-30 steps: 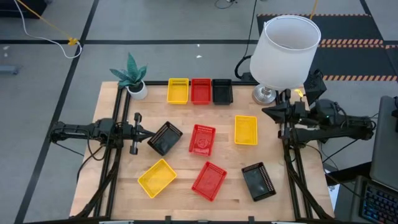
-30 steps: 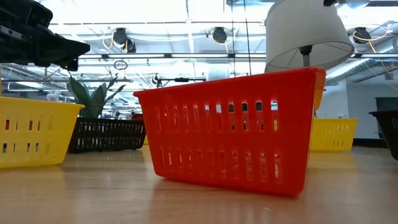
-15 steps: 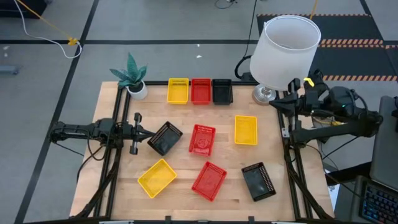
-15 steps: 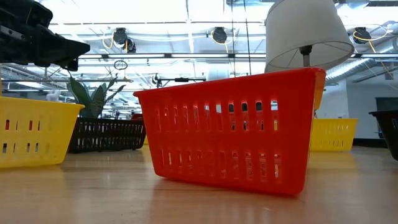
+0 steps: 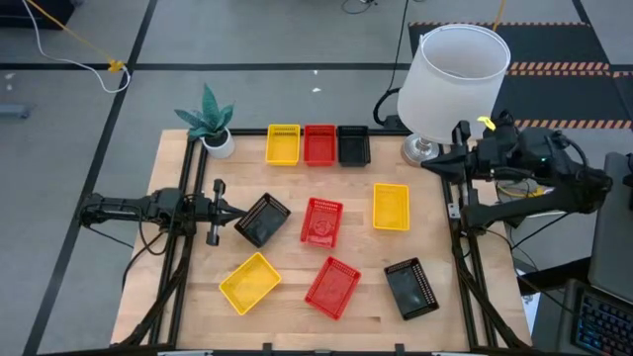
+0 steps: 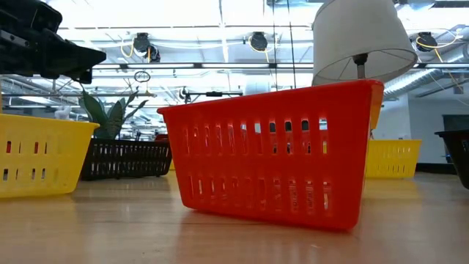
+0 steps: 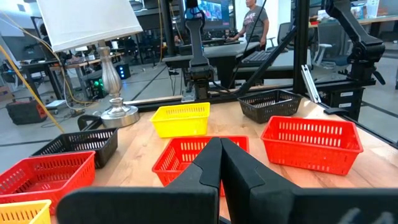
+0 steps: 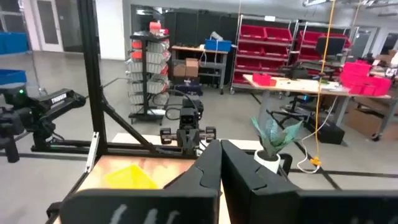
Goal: Stack baskets by color
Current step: Stack the bottom right black basket on the top black basket
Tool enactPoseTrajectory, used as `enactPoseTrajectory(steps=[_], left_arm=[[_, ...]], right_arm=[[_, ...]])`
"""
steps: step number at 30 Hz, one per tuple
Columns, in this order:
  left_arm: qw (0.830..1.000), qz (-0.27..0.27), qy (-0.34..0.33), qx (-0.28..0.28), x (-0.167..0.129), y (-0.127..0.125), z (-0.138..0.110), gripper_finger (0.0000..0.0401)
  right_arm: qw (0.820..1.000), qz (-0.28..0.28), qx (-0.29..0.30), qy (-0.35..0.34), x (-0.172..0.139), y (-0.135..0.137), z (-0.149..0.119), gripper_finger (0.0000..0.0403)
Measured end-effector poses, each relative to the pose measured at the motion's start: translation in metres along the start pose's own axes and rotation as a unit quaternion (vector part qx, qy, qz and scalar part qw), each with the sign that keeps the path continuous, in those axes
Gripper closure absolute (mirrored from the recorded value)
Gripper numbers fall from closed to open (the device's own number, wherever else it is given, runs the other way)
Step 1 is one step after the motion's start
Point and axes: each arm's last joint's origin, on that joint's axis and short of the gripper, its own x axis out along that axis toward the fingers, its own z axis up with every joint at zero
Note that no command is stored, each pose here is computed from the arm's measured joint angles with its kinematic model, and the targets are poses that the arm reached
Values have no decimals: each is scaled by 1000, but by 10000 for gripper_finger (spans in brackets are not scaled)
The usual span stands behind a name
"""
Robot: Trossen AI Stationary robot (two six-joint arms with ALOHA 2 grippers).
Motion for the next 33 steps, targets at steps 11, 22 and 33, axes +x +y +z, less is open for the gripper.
enactPoseTrajectory(steps=[11, 22, 33], left_arm=[[1000, 0, 0, 0, 0, 0, 0, 395], [1000, 0, 0, 0, 0, 0, 0, 395], [993, 15, -23, -116, -1, 1, 11, 396]], right_arm=[[1000, 0, 22, 16, 7, 0, -3, 403], [1000, 0, 22, 15, 7, 0, -2, 403], [1000, -2, 8, 19, 10, 0, -3, 403]])
